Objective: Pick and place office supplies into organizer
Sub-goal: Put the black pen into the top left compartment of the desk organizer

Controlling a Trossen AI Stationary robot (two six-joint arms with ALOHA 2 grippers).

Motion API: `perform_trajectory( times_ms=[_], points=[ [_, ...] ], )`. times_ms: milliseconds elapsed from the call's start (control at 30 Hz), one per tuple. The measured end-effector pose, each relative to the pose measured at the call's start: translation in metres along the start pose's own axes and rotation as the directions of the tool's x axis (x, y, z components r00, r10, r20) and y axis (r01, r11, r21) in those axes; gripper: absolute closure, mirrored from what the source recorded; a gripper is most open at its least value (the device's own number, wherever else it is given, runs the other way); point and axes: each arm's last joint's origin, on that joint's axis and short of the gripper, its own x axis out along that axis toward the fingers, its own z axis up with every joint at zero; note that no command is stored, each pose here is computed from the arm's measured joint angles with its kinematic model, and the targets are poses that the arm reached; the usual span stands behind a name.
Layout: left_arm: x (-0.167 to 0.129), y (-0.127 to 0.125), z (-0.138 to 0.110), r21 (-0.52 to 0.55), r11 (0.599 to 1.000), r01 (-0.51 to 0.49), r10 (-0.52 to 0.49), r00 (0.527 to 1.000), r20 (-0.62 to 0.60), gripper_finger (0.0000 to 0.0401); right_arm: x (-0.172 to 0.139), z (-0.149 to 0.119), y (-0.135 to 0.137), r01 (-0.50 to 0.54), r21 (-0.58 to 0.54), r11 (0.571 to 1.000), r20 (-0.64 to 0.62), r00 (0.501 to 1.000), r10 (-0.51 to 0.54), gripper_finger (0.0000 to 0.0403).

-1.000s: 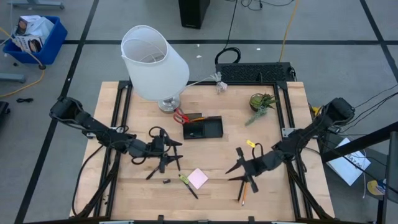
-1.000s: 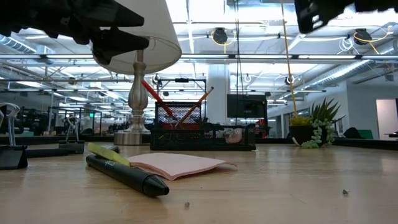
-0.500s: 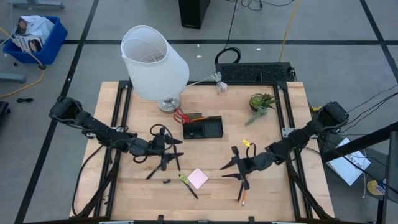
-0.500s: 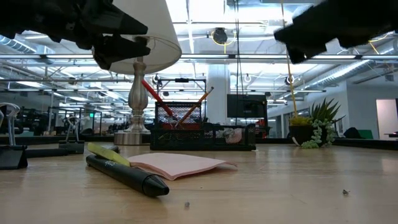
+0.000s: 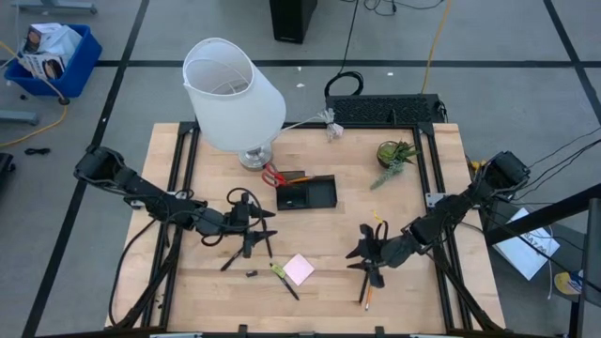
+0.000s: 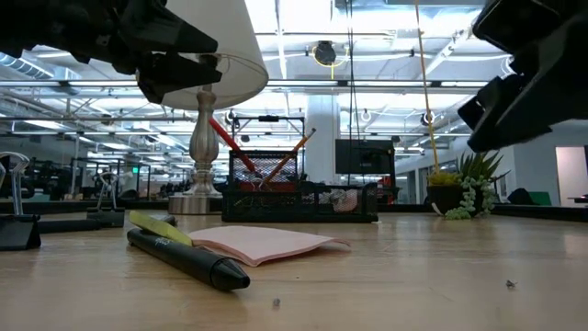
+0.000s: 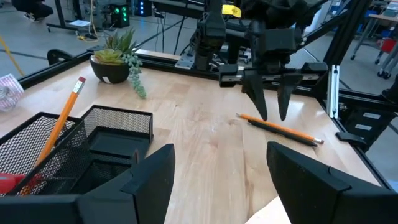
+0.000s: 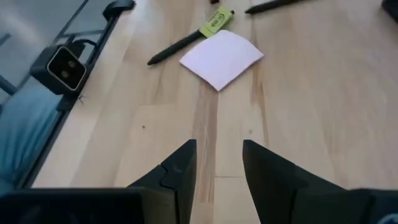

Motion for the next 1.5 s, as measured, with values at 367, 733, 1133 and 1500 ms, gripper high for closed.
perform_trajectory(
  times_ms=[367,733,1133,1500],
  points=[
    [0.000,0.000,0.000,0.029,1.000,0.001,-0.001,1.000,0.001,0.0139,0.002,0.003,-0.005,0.016,0.092,0.996,0.012,1.000,-0.017,0.0280],
    [0.000,0.000,0.000,0.015,1.000,0.001,-0.001,1.000,0.002,0.0136,0.000,0.008,0.005,-0.166,-0.124,0.978,0.015,0.986,0.169,0.0281],
    [0.000,0.000,0.000,0.015,1.000,0.001,-0.002,1.000,0.002,0.0142,-0.003,0.001,0.015,-0.223,-0.178,0.958,-0.028,0.975,0.221,0.0284],
    [0.000,0.000,0.000,0.015,1.000,0.002,-0.002,1.000,0.002,0.0141,-0.004,-0.012,0.010,-0.146,-0.403,0.903,-0.062,0.989,0.132,0.0289]
  ],
)
